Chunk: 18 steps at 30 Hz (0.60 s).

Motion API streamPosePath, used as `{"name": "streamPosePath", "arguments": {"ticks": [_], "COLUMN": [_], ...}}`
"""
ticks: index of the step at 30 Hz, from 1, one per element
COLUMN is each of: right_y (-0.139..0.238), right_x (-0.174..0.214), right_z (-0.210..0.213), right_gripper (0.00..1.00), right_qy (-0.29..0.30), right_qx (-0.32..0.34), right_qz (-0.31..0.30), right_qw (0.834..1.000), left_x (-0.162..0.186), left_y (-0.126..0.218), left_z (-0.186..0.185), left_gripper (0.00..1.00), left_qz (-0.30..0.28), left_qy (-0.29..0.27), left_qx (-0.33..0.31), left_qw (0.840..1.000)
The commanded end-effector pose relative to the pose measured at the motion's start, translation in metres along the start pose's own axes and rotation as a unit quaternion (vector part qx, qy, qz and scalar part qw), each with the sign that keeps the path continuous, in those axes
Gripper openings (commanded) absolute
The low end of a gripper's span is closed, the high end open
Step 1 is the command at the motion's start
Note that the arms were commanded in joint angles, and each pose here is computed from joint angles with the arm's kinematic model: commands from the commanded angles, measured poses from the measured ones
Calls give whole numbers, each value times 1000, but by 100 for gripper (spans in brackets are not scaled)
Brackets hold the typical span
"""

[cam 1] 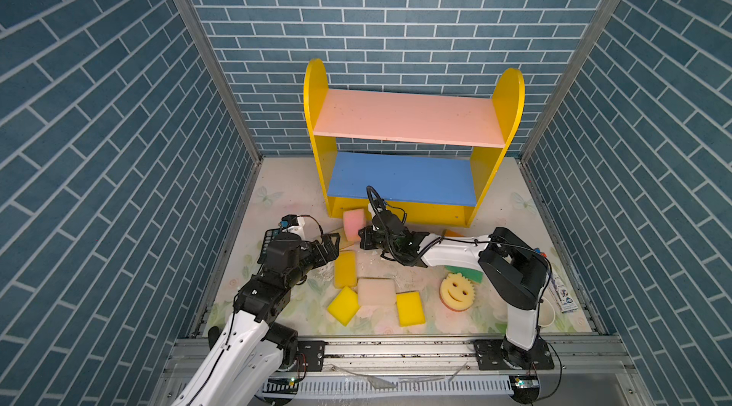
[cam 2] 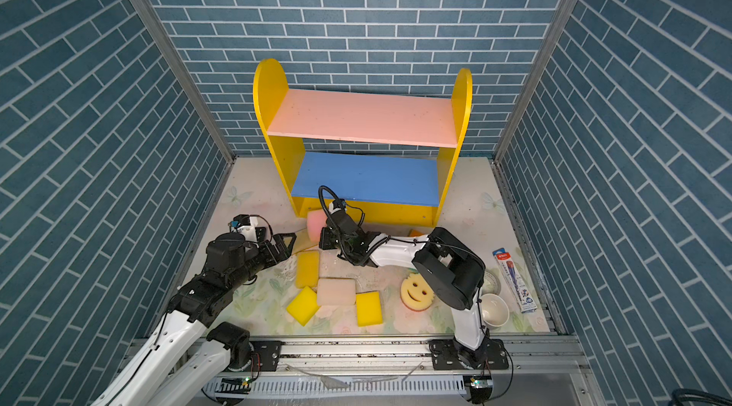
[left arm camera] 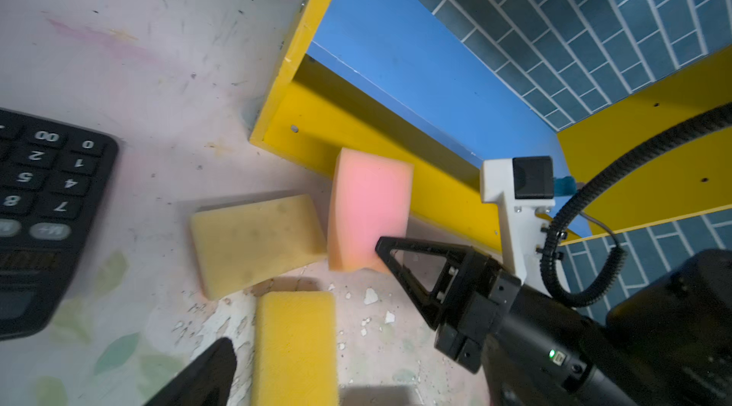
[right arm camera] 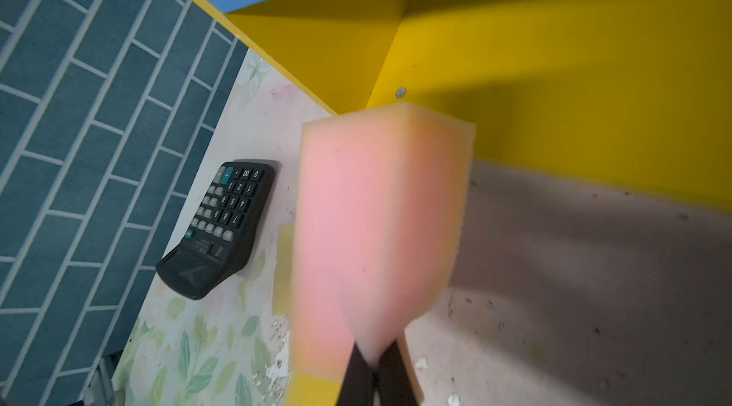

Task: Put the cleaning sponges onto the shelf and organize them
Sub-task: 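Carry the pink sponge with the right gripper under the blue shelf board, then set the pink sponge upright on the lower shelf and open the right gripper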

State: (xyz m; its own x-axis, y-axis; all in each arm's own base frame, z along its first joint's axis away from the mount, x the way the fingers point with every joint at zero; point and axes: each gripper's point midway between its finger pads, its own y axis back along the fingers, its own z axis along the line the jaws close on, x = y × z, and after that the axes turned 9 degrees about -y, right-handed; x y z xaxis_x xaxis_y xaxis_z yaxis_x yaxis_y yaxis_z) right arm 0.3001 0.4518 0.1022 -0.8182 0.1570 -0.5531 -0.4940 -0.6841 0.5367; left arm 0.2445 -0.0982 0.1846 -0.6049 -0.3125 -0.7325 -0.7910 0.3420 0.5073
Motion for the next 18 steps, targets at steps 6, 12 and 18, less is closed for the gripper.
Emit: {"name": "streamPosePath", "arguments": {"ticks": [6, 12, 18], "right_y": [-22, -48, -57], "right_x": [-41, -45, -56], "right_z": [-29, -27, -37], "right_gripper": [0, 0, 0], "right_qy": [-29, -6, -39], "right_qx": [34, 38, 42], "right_qz": [-51, -48, -104], "right_qw": [998, 998, 993], "left_x": [7, 13, 21], "left_y": [27, 29, 24], "left_z": [31, 33, 32], "left_gripper": [100, 100, 100], "left_qz": [3, 11, 26], "left_qy": [-29, -31, -28], "left_qx": [-81, -80, -73], "left_qw": [996, 996, 997]}}
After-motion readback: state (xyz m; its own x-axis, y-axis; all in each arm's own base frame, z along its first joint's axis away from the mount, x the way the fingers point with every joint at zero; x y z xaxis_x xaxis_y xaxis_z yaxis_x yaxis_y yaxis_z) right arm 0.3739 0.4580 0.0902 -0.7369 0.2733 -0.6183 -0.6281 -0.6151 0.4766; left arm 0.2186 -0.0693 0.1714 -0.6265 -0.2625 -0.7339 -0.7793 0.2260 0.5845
